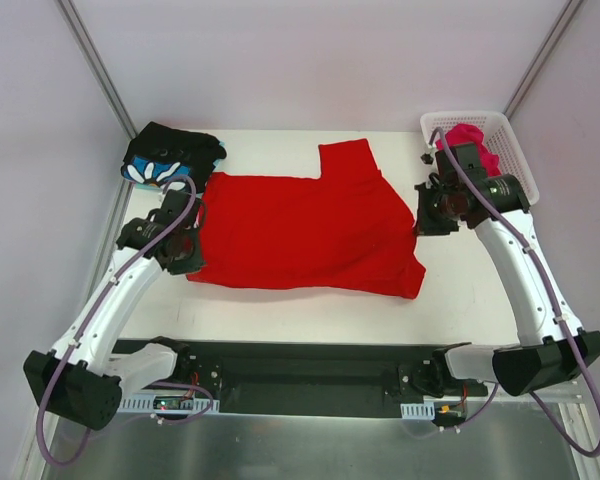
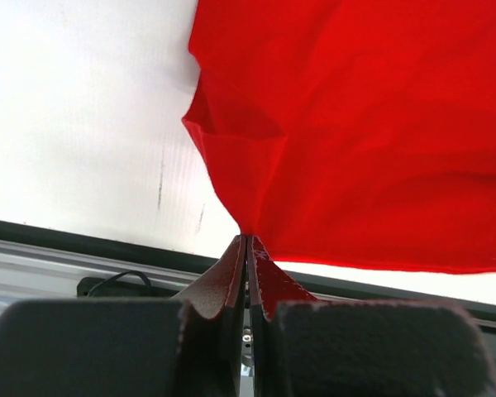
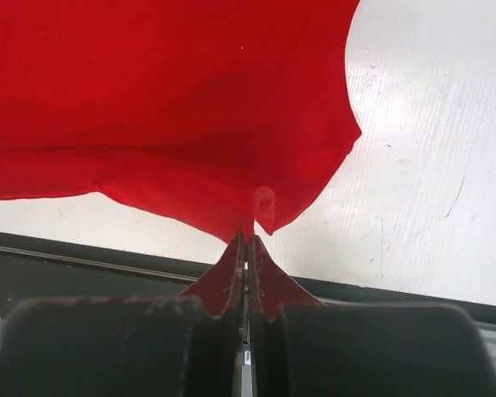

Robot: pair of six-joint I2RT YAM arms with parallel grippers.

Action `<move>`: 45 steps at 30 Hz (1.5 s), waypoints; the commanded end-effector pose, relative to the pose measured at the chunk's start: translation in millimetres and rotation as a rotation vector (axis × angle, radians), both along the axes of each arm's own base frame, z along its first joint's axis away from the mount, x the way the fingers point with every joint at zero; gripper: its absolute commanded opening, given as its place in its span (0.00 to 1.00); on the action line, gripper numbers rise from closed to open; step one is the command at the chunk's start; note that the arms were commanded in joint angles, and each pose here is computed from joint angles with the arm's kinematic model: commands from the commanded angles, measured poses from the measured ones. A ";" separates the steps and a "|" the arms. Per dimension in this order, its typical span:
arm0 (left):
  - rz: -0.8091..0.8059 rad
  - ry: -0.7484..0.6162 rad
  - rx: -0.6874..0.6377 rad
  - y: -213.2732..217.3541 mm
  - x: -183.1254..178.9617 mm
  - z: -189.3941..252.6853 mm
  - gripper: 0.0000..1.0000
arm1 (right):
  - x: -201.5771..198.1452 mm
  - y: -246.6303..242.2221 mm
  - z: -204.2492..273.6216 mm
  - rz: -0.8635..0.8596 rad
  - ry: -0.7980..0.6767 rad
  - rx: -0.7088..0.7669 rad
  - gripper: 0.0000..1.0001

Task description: Fold and stack the t-shirts

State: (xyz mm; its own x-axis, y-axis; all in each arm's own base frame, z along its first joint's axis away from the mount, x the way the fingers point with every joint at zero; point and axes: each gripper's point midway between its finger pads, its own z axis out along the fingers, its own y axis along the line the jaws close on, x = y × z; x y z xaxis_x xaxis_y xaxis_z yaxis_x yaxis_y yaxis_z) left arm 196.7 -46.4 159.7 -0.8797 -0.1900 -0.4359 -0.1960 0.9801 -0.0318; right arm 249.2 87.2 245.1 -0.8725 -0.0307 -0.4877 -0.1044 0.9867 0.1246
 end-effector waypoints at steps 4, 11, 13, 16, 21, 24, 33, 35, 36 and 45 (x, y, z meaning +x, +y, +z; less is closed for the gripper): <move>0.000 0.030 -0.097 -24.5 23.6 -11.3 0.00 | 11.7 7.8 6.4 0.018 -0.032 0.036 0.01; 0.001 0.120 -0.064 -31.2 49.7 -47.4 0.00 | 15.5 11.8 -4.4 0.025 -0.016 0.047 0.01; 0.006 0.147 -0.055 -32.8 57.9 -57.4 0.00 | 17.4 11.7 -4.4 0.026 -0.018 0.043 0.01; -0.007 0.166 -0.084 -44.2 74.7 -63.1 0.00 | 19.1 13.2 -2.5 0.030 -0.019 0.048 0.01; -0.018 0.170 -0.104 -56.1 100.8 -66.6 0.00 | 19.7 18.3 -0.6 0.039 -0.020 0.065 0.01; -0.030 0.116 -0.097 -55.7 124.2 -54.9 0.00 | 19.3 19.7 1.9 0.044 -0.028 0.070 0.01; -0.020 0.145 -0.101 -51.6 134.3 -64.2 0.00 | 20.4 27.0 6.0 0.060 -0.042 0.091 0.01; -0.007 0.140 -0.102 -47.5 133.9 -62.5 0.00 | 22.7 28.3 6.1 0.062 -0.041 0.087 0.01; -0.008 0.129 -0.104 -45.8 132.1 -58.0 0.00 | 25.2 28.8 3.4 0.062 -0.033 0.082 0.01; 0.054 0.025 -0.026 -10.0 88.6 -12.3 0.00 | 61.2 10.5 2.3 -0.033 -0.048 0.092 0.01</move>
